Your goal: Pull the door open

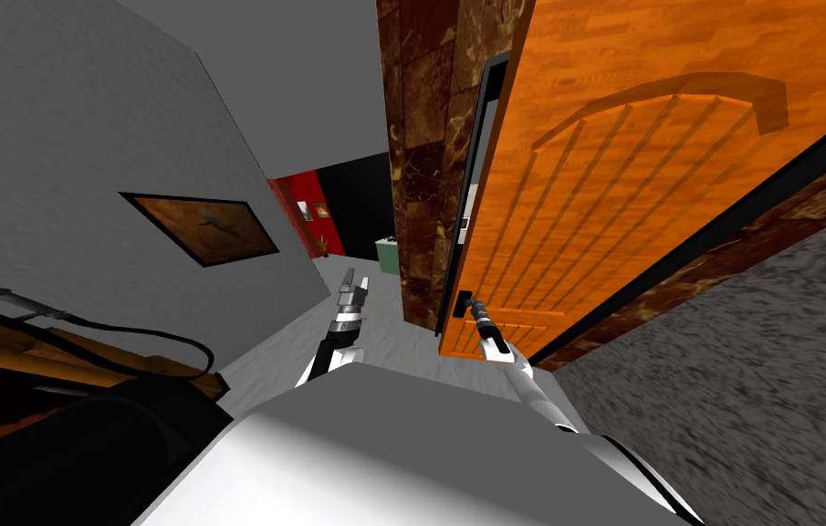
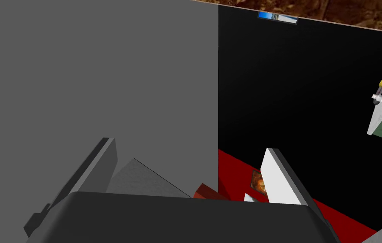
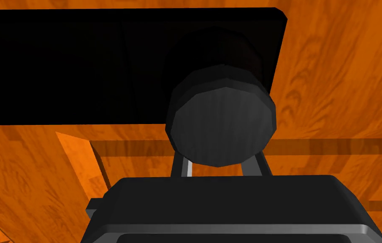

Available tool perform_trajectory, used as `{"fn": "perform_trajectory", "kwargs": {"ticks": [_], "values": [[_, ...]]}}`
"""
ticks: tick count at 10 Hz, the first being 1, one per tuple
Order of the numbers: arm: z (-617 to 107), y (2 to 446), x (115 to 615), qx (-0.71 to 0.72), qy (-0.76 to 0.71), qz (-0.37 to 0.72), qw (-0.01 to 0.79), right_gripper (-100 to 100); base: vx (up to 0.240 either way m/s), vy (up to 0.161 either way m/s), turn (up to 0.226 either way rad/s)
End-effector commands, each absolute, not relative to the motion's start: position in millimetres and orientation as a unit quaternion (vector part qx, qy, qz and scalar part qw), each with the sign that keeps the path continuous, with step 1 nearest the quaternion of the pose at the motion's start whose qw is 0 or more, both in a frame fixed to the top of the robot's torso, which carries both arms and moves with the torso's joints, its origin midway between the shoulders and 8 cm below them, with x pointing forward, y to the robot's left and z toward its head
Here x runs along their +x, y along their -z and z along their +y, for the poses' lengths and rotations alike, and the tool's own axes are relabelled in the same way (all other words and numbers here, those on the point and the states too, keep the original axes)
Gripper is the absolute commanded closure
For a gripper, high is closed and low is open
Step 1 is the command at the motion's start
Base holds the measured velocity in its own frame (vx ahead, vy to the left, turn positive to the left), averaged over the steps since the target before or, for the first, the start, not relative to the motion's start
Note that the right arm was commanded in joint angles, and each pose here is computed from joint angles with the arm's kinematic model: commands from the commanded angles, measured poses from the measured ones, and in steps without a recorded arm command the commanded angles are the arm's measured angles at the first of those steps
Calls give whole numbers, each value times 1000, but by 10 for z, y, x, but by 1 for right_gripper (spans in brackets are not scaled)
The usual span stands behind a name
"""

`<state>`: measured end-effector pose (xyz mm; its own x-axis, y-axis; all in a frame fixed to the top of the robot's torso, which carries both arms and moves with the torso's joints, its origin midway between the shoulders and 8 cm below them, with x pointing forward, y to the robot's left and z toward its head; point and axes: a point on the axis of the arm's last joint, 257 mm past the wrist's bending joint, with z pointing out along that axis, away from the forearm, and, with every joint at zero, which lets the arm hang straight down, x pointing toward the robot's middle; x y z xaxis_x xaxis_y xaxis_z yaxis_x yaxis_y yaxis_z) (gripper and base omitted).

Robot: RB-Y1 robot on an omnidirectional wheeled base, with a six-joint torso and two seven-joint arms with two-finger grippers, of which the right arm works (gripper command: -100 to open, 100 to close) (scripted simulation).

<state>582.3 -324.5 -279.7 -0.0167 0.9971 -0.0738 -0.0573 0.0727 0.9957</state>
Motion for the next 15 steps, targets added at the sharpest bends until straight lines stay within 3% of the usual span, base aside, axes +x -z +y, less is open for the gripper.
{"fn": "perform_trajectory", "kwargs": {"ticks": [1, 15], "values": [[-3137, 2772, 5854, 482, -528, 483, 505, 100, -78, -56, 126], [-3372, 2798, 5887, 611, -623, 311, 377, 100, -60, -41, 106]]}}
